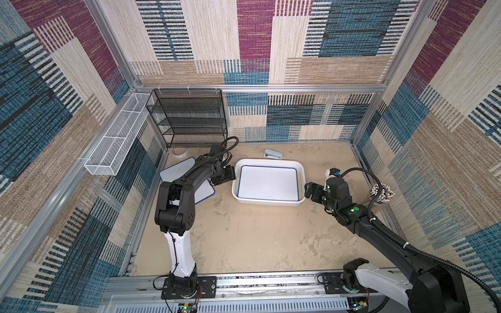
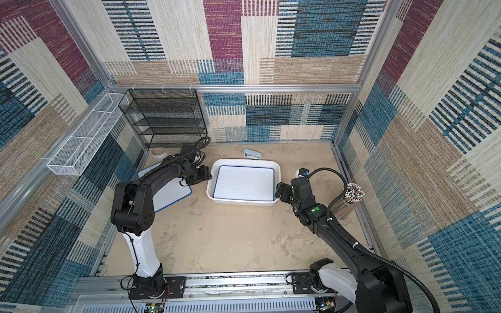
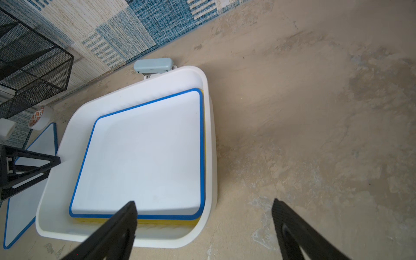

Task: Put the whiteboard into the storage box
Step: Move the storage box to the center of the board.

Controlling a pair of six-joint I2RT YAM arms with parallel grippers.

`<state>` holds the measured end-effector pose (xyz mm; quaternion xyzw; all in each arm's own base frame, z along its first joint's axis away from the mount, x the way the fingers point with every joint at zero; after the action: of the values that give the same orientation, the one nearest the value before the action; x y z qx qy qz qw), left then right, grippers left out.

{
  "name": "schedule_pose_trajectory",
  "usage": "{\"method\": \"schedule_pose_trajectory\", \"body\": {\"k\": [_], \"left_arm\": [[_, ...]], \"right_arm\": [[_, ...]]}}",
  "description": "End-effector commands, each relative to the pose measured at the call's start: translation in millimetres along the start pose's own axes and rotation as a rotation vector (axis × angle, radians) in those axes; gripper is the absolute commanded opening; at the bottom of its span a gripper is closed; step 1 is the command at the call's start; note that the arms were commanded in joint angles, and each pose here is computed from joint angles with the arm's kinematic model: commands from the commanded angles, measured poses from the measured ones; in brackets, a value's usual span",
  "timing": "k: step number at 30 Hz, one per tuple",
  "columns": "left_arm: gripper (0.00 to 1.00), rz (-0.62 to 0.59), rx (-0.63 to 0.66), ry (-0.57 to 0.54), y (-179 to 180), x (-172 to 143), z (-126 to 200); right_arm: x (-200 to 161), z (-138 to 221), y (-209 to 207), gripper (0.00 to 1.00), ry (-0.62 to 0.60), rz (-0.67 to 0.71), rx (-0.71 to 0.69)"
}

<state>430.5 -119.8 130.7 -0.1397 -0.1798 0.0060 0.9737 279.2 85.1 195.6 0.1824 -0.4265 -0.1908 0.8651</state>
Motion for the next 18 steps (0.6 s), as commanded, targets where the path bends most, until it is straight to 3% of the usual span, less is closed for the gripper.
{"method": "schedule_pose_trajectory", "body": {"k": [1, 9, 18], "left_arm": [[0.71, 0.007, -0.025, -0.015, -5.3, -1.0, -9.6], [0.7, 0.062, -0.273, -0.025, -66.0, -8.1, -18.0], [0.7, -0.02, -0.311, 0.005, -131.7, -18.5, -29.4]], "right_arm": [[4.7, 3.5, 2.3, 0.96, -0.035, -0.005, 0.019], [2.0, 4.3, 0.4, 0.96, -0.031, -0.014, 0.022], [-0.2, 5.3, -1.1, 0.97, -0.029, -0.012, 0.023]]}}
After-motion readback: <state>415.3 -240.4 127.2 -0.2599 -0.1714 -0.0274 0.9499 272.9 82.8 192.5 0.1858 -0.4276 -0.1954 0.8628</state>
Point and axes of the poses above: each gripper's point midway between its finger pads, its own z axis back along the fingers, its own y axis along the line the jaws close on, x = y × z, the point moved 6 cm from there along z, back along the fingers, and after that the axes turned 8 degrees about -z, right-handed, at the moved point
